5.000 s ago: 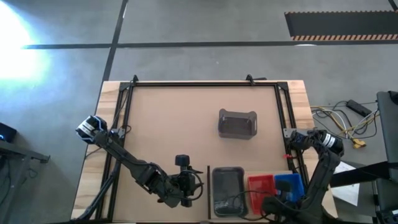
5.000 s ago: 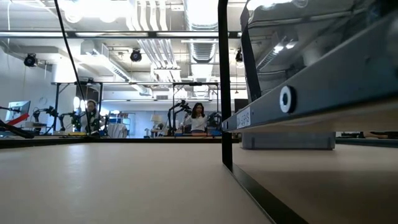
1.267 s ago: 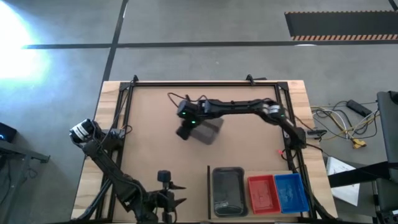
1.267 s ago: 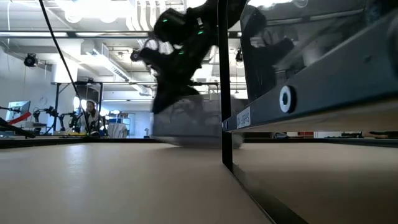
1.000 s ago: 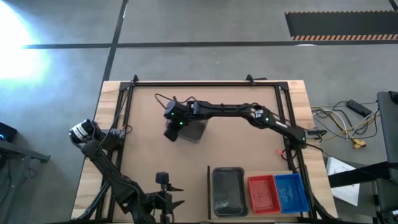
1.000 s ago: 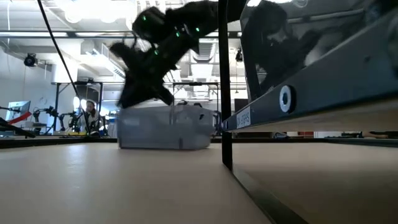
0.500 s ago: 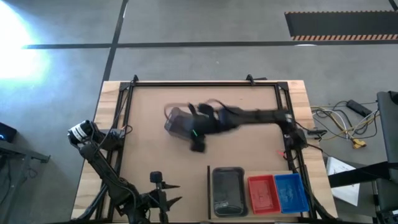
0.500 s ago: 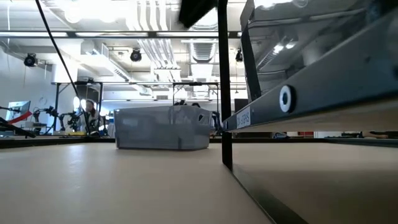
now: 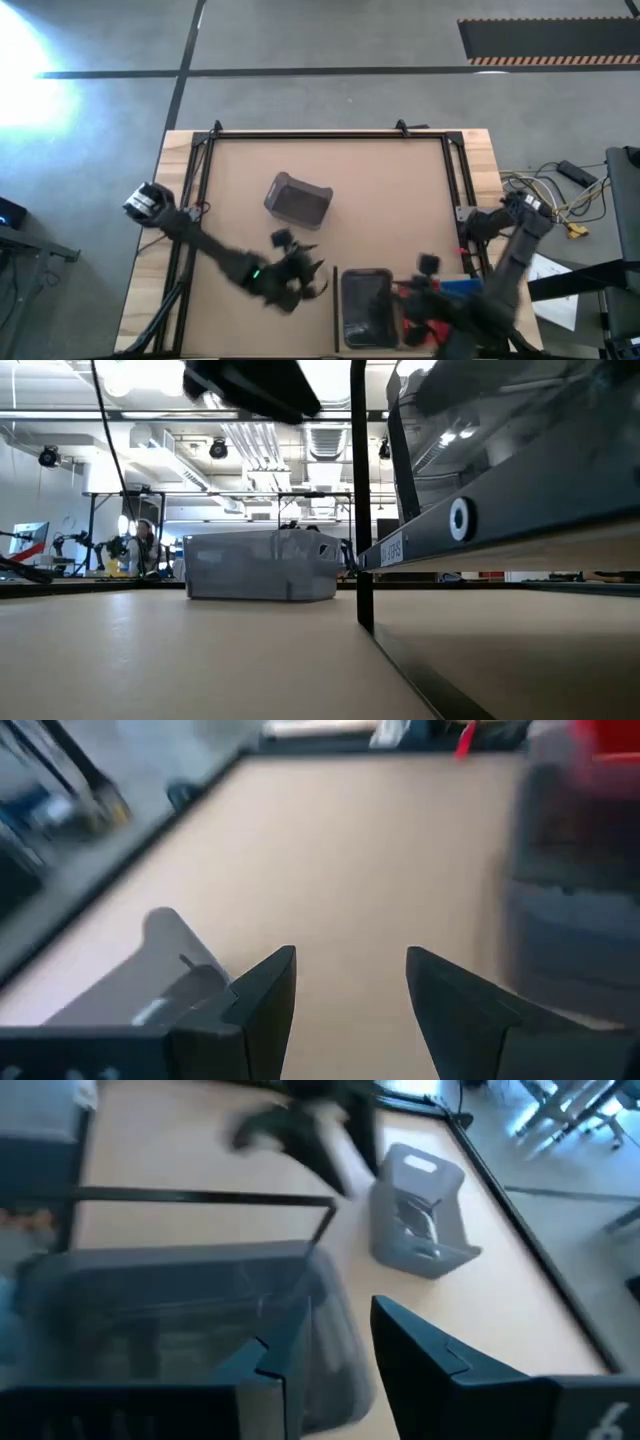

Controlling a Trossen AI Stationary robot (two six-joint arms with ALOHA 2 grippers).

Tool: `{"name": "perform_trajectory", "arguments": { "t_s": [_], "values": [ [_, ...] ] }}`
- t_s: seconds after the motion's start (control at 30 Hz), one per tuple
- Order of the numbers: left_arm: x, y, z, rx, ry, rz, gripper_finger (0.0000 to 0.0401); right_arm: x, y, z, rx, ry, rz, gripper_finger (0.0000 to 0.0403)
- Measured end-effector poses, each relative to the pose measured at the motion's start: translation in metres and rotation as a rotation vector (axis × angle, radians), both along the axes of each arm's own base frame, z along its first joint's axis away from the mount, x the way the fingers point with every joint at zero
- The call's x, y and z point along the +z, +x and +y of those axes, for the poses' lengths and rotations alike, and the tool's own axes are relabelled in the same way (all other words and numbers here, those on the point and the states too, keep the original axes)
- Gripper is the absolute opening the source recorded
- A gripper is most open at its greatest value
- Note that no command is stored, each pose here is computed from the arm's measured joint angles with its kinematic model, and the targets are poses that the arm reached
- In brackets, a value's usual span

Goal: Stack baskets on shelf by color
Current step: Stack the black bin on top of the black bin on the shelf

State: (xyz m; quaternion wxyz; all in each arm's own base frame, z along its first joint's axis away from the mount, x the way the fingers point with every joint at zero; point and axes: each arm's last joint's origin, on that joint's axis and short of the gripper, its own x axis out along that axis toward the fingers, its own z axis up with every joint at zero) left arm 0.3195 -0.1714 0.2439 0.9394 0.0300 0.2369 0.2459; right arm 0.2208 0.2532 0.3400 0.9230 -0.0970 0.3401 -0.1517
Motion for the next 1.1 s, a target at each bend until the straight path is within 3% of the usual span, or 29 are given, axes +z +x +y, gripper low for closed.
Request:
{"name": "perform_trajectory", "arguments": {
  "t_s": [0.27, 0.5, 0.63, 0.77, 0.93, 1.1],
  "values": [
    [0.002, 0.047, 0.115, 0.020, -0.198, 0.134, 0.0183, -0.021, -0.074, 0.036, 0.043, 0.075, -0.229, 0.0074],
    [-0.019, 0.052, 0.192, 0.105, -0.388, 0.190, 0.0236, -0.033, -0.092, 0.051, 0.078, 0.070, -0.298, 0.0055],
    [-0.031, 0.055, 0.201, 0.124, -0.395, 0.222, 0.0243, -0.038, -0.090, 0.054, 0.080, 0.059, -0.294, 0.0052],
    [-0.042, 0.059, 0.196, 0.110, -0.402, 0.253, 0.0222, -0.041, -0.090, 0.056, 0.080, 0.050, -0.290, 0.0052],
    [-0.051, 0.063, 0.193, 0.076, -0.436, 0.278, 0.0164, -0.042, -0.089, 0.059, 0.077, 0.078, -0.300, 0.0052],
    [-0.048, 0.060, 0.182, 0.045, -0.422, 0.355, 0.0082, -0.041, -0.087, 0.065, 0.090, 0.116, -0.310, 0.0052]
  ]
}}
